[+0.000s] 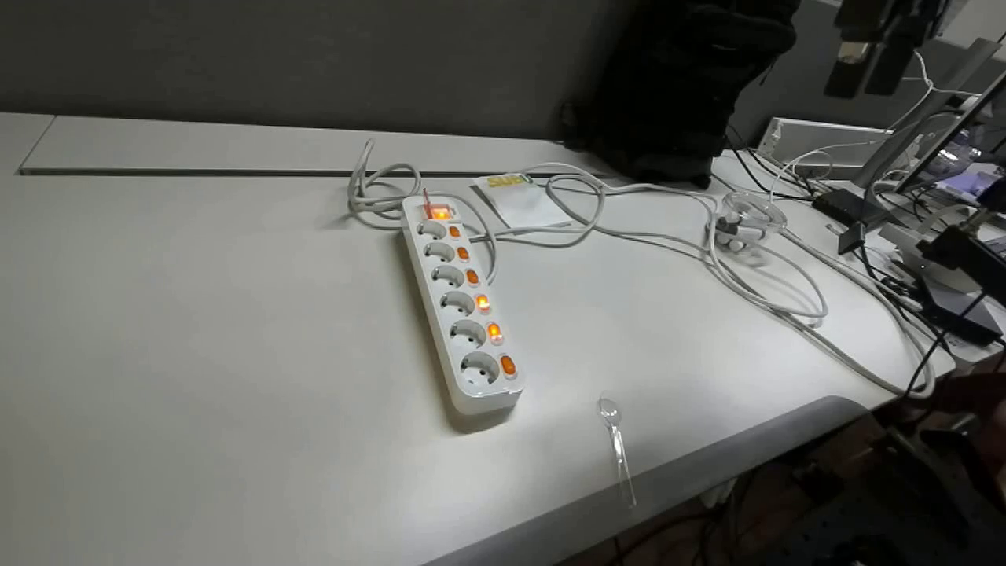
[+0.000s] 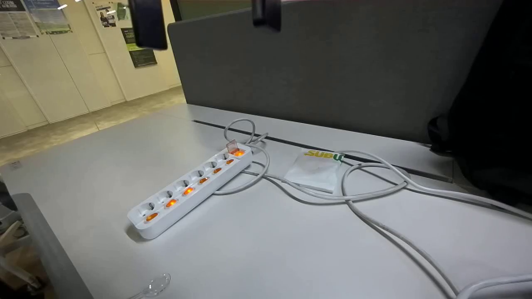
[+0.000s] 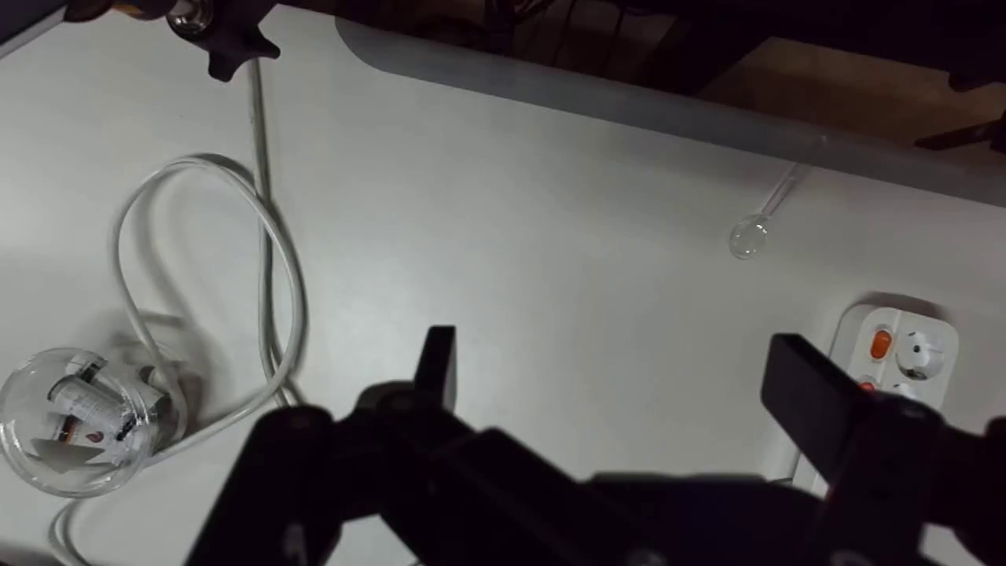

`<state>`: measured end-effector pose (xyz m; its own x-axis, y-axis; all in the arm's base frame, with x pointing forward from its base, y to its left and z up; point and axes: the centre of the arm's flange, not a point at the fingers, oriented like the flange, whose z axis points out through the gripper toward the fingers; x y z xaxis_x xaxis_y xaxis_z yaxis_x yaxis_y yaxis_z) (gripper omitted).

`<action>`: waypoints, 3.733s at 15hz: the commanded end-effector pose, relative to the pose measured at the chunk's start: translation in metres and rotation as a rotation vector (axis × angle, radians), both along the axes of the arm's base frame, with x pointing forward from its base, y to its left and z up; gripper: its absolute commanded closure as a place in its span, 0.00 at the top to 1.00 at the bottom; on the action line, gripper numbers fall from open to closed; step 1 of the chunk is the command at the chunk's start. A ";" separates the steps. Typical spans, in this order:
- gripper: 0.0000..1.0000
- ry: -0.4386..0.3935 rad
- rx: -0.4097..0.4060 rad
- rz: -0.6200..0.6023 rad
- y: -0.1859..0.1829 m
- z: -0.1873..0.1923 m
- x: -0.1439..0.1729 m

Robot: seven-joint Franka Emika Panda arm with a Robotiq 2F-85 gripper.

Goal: Turn off the third switch from you on the adapter

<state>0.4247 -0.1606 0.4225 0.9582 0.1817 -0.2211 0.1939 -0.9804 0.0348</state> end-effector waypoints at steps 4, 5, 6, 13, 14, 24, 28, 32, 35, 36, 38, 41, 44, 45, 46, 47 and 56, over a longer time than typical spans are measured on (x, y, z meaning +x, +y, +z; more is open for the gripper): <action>1.00 0.000 0.000 0.000 0.000 0.000 0.000; 1.00 -0.012 -0.015 -0.016 0.003 -0.003 0.005; 1.00 -0.017 -0.034 -0.020 0.006 -0.007 0.010; 1.00 -0.006 -0.144 0.062 0.053 -0.067 0.062; 0.75 -0.010 -0.150 0.080 0.062 -0.079 0.067; 0.11 0.044 0.016 0.265 0.157 -0.188 0.062; 0.00 -0.101 0.014 0.299 0.185 -0.197 0.057; 0.01 -0.120 0.033 0.336 0.193 -0.201 0.063; 0.01 -0.128 0.036 0.342 0.196 -0.202 0.061; 0.01 -0.128 0.036 0.342 0.196 -0.202 0.061; 0.01 -0.129 0.036 0.342 0.196 -0.202 0.061; 0.00 -0.134 0.053 0.374 0.205 -0.210 0.067; 0.00 -0.141 0.063 0.422 0.221 -0.220 0.070; 0.00 -0.138 0.067 0.437 0.226 -0.225 0.070; 0.00 -0.131 0.072 0.457 0.231 -0.229 0.070; 0.00 -0.126 0.080 0.477 0.237 -0.234 0.069; 0.00 -0.157 0.082 0.566 0.262 -0.253 0.071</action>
